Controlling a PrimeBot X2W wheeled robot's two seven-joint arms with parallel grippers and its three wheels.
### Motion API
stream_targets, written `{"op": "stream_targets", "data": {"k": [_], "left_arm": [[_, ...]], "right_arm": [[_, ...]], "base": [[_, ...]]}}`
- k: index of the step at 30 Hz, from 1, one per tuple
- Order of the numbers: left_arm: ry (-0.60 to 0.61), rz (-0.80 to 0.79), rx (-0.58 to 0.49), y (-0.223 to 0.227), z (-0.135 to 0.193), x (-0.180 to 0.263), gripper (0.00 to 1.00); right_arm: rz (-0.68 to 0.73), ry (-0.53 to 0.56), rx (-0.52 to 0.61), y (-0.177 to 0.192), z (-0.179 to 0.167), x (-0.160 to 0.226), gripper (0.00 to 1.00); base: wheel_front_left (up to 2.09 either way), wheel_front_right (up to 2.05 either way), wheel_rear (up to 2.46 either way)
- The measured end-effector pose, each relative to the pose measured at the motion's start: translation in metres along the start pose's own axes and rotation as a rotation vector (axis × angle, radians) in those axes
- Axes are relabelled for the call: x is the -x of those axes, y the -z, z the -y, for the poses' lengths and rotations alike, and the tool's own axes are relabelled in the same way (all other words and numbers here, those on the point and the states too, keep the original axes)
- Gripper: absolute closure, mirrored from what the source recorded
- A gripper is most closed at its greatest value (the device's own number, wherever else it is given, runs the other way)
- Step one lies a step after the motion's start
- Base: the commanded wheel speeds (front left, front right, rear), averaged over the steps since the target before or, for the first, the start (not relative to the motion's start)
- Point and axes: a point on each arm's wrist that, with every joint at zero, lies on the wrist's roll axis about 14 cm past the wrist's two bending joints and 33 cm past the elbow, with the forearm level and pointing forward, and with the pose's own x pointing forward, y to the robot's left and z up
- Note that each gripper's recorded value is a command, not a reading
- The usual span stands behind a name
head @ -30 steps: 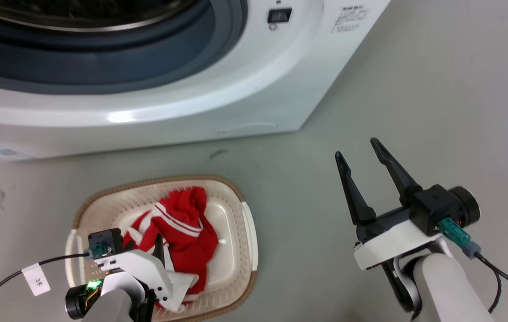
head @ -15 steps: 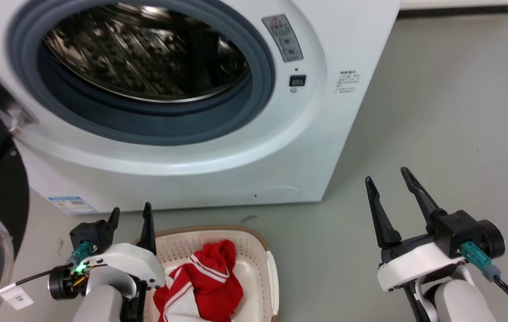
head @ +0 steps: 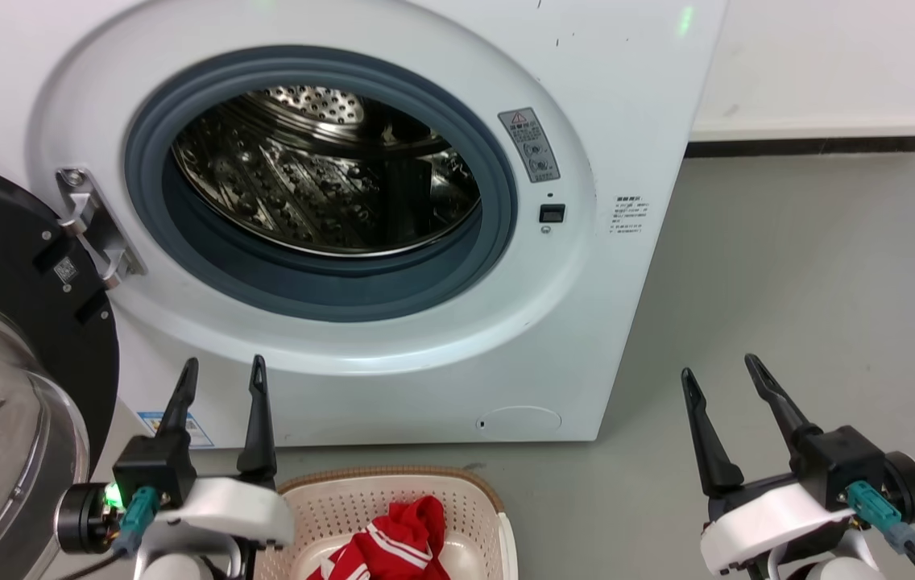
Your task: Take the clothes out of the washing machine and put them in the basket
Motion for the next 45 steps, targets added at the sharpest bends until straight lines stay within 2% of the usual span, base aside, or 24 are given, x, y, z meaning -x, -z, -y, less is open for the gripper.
{"op": "stream_targets", "data": {"k": [5,12,29,30,34,45], "left_arm": [[0.015,0.019,-0.057,-0.008,0.001,0.015,0.00],[0.026,0.001,-0.079,-0.002,0.003,0.025,0.00],[0.020,-0.022,-0.081,0.005,0.002,0.027,0.00],[0.019,-0.027,-0.082,0.006,0.002,0.027,1.00],[0.010,-0.092,-0.068,0.025,0.000,0.036,1.00],[-0.064,-0.153,0.159,0.035,-0.011,0.037,1.00]], "right_arm": [[0.004,0.002,0.009,-0.005,-0.001,0.011,0.00],[-0.003,0.006,0.009,-0.005,-0.001,0.018,0.00],[-0.010,0.018,0.002,-0.004,0.002,0.021,0.00],[-0.011,0.018,0.002,-0.004,0.002,0.021,1.00],[-0.059,0.020,-0.016,0.012,0.000,0.028,1.00],[-0.072,0.070,-0.252,0.018,0.009,0.029,1.00]], "base": [[0.00,0.00,0.00],[0.00,0.00,0.00],[0.00,0.00,0.00],[0.00,0.00,0.00],[0.00,0.00,0.00],[0.00,0.00,0.00]]}}
